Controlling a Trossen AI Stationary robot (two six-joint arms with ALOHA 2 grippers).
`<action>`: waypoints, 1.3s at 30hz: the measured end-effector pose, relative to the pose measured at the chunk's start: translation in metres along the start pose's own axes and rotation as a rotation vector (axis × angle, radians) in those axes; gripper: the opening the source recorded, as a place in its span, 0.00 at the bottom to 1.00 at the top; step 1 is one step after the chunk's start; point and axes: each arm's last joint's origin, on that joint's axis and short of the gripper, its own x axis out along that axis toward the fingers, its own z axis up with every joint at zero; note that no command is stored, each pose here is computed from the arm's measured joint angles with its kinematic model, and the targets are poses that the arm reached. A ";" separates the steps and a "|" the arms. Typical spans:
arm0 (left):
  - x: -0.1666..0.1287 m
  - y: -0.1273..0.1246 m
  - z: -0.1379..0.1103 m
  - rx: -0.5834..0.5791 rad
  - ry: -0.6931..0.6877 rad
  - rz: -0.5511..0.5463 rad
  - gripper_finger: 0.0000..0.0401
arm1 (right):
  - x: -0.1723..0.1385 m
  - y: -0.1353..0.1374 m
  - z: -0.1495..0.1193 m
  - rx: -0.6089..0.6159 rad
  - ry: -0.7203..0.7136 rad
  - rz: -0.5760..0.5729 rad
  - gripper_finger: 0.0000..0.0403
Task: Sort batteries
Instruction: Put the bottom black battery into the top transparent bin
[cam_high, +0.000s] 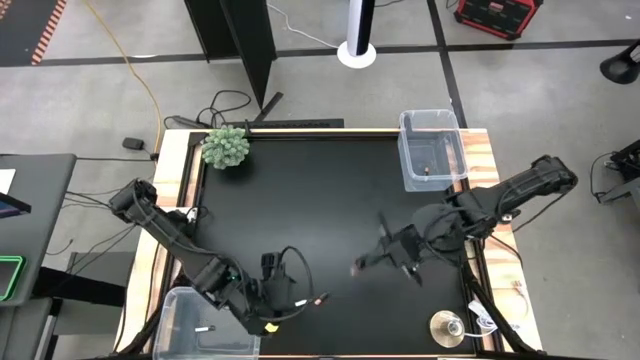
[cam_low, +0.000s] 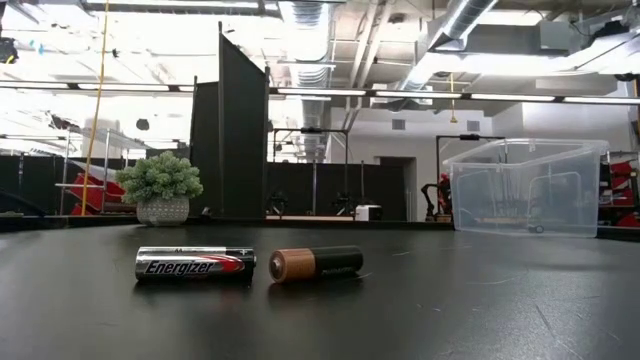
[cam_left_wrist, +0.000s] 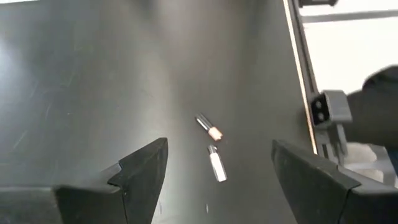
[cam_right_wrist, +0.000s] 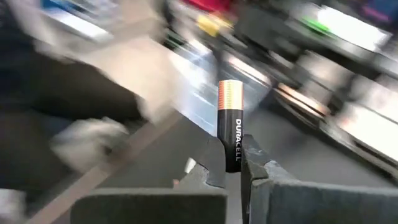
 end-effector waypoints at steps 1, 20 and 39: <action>0.003 0.002 0.001 -0.018 -0.004 0.006 0.70 | -0.004 0.001 -0.004 0.002 0.038 -0.069 0.02; 0.058 0.046 -0.036 -0.178 0.178 0.083 0.70 | -0.102 -0.014 -0.076 0.508 0.520 -1.147 0.02; 0.091 0.061 -0.037 -0.187 0.173 0.035 0.70 | -0.098 -0.101 -0.136 0.818 0.907 -1.551 0.17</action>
